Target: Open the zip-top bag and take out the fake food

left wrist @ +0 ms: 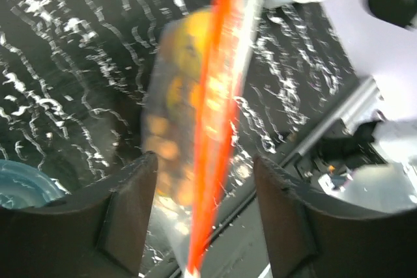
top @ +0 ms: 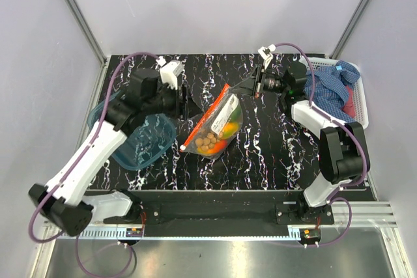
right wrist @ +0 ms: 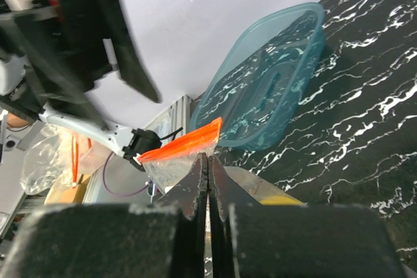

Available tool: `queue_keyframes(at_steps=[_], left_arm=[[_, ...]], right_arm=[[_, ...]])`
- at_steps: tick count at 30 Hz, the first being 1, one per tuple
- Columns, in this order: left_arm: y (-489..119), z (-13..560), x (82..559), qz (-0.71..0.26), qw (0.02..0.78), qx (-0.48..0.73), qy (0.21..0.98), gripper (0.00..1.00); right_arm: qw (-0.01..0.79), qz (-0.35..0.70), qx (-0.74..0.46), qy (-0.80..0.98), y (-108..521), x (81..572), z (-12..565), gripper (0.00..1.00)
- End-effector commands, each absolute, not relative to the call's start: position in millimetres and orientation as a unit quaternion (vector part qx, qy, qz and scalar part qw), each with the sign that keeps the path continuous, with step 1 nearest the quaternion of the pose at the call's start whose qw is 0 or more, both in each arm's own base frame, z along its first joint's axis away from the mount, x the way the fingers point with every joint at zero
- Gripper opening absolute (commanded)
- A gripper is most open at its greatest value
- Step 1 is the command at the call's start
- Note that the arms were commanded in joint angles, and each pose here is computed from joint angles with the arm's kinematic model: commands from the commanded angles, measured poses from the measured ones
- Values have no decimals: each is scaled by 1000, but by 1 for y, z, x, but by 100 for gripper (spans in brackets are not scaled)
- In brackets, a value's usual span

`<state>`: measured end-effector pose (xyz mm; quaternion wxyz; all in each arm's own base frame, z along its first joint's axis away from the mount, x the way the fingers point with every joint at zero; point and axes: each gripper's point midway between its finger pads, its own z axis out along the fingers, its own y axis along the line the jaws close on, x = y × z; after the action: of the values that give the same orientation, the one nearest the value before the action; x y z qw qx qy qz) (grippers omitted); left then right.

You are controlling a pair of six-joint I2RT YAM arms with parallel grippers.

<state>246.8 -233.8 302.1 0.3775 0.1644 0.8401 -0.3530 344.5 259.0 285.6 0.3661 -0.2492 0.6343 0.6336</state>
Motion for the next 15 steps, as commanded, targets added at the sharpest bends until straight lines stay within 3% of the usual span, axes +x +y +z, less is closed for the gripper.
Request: queue_keyframes(at_steps=[1,15], left_arm=[[-233,296,274,-337,380,156,847,58],[-257,269,268,-401,323,169,841,55]], right_arm=[[384,640,-291,598,262,336,310,0],[384,642,-288,598,261,337,310,0]])
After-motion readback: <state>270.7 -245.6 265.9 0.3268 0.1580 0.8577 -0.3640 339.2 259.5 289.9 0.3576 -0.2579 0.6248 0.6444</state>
